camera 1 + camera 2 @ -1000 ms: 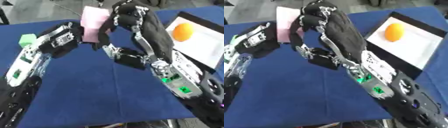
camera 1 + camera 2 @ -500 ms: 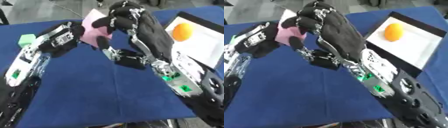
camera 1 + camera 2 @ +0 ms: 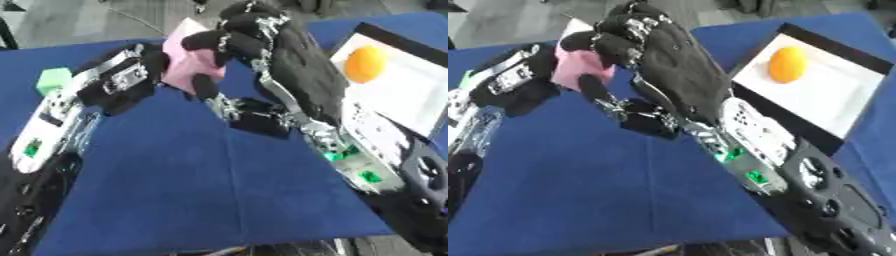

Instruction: Pick up the objects with one hand, pass them to the other hand, and then place them into the box on the other side of the table.

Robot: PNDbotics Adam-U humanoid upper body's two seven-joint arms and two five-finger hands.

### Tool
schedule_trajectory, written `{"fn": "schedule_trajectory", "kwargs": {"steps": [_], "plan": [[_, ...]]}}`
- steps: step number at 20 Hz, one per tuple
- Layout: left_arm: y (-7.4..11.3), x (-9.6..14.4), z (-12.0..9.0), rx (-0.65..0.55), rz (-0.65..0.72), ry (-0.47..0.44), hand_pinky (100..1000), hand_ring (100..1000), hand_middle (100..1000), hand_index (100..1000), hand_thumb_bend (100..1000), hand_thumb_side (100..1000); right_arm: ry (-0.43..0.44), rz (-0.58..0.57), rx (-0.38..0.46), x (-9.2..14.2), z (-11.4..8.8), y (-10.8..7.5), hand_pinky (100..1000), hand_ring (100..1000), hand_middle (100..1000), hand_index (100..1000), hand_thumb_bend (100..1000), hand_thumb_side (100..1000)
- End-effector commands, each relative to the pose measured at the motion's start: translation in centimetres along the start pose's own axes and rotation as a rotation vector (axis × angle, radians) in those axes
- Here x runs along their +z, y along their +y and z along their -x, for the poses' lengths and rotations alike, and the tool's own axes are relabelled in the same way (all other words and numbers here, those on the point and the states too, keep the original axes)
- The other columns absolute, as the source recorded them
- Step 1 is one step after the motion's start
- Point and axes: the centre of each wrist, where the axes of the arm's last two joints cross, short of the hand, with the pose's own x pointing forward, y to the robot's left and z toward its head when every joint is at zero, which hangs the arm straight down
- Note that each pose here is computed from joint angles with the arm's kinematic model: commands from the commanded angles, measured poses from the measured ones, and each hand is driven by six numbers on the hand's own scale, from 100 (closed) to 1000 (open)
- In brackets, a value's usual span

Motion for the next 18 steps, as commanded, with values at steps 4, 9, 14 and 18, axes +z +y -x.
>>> {"fn": "schedule_trajectory", "kwargs": {"steps": [4, 9, 14, 18], "plan": [[0.1, -0.3, -1.0, -0.022, 0.022, -0.017, 718, 527, 495, 541, 100, 584, -0.011, 0.007, 0.055, -0.6, -0.1, -0.7, 721, 653, 612, 801, 210, 100], [0.1, -0.4, -1.2, -0.022, 0.030, -0.025, 718, 527, 495, 541, 100, 578, -0.015, -0.017, 0.081, -0.6, -0.1, -0.7, 733, 671, 624, 837, 246, 100], [0.1, -0.4, -1.6, -0.032, 0.038, -0.043, 719, 528, 496, 541, 100, 561, -0.002, -0.042, 0.090, -0.6, -0.1, -0.7, 736, 677, 625, 862, 261, 100], [-0.2, -0.4, -2.2, -0.061, 0.054, -0.072, 721, 530, 496, 541, 100, 525, 0.032, -0.058, 0.095, -0.6, -0.2, -0.6, 726, 665, 613, 896, 262, 100]]}}
